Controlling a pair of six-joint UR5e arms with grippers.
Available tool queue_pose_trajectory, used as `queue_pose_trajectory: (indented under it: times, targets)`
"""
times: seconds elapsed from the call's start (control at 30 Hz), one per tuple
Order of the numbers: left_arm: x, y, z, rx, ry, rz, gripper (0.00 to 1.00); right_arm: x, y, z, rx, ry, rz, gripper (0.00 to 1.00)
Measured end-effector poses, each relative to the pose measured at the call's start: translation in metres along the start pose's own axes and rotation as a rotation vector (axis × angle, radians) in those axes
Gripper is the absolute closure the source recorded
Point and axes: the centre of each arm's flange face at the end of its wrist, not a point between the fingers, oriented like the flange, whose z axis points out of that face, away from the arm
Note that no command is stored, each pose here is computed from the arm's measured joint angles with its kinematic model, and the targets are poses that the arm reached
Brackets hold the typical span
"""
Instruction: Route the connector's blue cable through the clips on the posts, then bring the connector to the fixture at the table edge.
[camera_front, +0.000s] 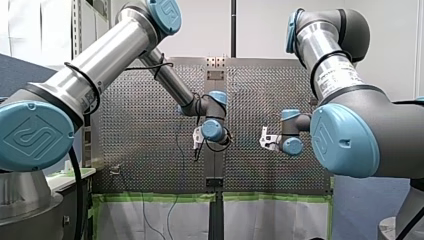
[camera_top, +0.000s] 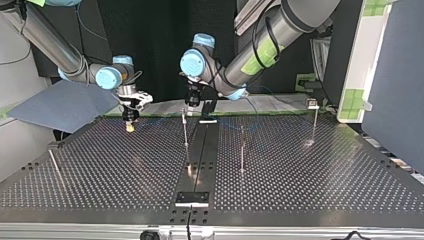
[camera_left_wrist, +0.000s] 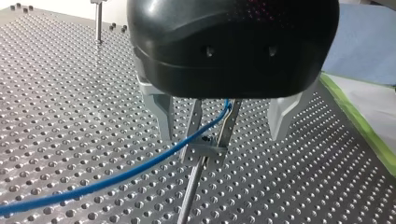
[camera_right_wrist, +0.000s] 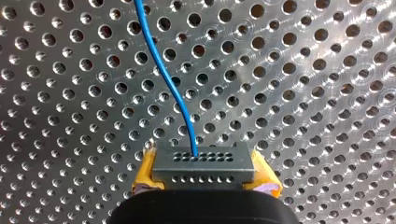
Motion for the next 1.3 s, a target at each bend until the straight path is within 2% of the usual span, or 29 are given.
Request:
queue_pose_trajectory:
  times: [0.97,1.3]
  targets:
    - [0.0007,0.0011,-0.002,-0.014,0.011,0.003,0.0,0.0001,-0.0001,0.0004,0.001,0.003,0.0,1.0]
    - [-0.0028,-0.0037,-0.0057,-0.006,0.007,0.009,0.0,-0.0004,-0.0001,0.0,0.0,0.0,0.0,1.0]
